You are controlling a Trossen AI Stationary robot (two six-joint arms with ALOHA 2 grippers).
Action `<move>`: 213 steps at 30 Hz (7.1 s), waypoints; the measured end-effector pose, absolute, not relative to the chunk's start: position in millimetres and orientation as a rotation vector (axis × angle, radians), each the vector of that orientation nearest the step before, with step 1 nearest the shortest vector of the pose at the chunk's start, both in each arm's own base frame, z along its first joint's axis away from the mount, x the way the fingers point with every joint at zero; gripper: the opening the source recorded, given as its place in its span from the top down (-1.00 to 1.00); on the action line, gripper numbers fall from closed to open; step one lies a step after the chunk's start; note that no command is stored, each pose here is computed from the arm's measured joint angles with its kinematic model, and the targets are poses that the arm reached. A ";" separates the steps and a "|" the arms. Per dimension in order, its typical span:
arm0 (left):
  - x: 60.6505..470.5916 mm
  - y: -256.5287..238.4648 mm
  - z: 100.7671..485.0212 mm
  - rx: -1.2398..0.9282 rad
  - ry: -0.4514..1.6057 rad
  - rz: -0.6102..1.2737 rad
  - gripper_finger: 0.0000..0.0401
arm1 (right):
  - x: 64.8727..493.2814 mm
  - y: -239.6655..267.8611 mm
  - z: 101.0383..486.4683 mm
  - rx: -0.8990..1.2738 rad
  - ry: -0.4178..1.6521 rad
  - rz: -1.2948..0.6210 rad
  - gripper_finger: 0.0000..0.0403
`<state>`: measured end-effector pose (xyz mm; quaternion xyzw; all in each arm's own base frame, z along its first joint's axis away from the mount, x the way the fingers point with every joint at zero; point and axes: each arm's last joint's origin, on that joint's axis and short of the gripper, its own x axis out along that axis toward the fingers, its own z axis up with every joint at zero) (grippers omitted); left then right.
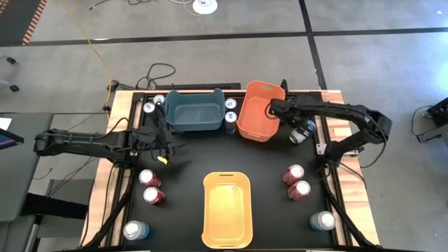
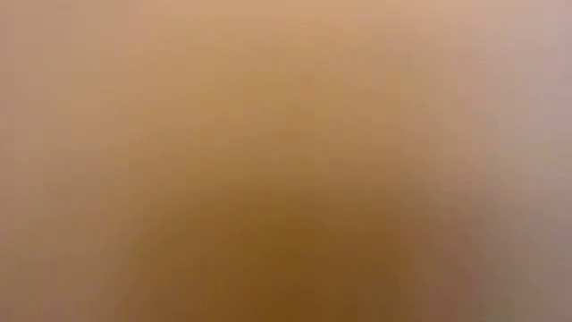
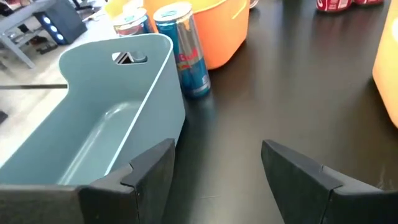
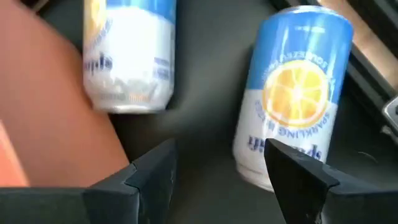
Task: Sort soda cans
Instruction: Put the blue white soda can into the yellow bin
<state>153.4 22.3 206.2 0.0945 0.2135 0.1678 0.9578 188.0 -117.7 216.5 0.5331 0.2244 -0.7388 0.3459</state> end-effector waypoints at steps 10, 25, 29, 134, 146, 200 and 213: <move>153.2 21.6 204.9 0.128 0.432 0.332 -0.19 | 166.4 -101.2 220.1 1.453 0.772 -2.173 -0.28; 152.7 16.7 202.1 0.127 0.459 0.271 -0.19 | 146.0 -104.3 193.3 1.599 0.461 -2.136 -0.28; 152.4 16.7 201.3 0.128 0.467 0.270 -0.19 | 144.3 -106.2 196.2 1.566 0.379 -2.114 -0.28; 267.9 4.5 280.1 0.674 0.311 0.032 -0.67 | 329.6 -1.3 264.9 0.767 0.580 -0.135 -0.53; 272.6 7.8 277.5 0.787 0.325 -0.044 -0.67 | 363.2 11.8 264.1 0.672 0.755 -0.127 -0.53; 292.0 -0.4 269.5 0.860 0.318 -0.141 -0.96 | 363.4 6.1 284.1 0.481 0.768 0.013 -0.53; 287.7 -3.6 279.5 0.858 0.252 -0.166 -0.96 | 364.6 -4.3 281.9 0.497 0.768 -0.015 -0.53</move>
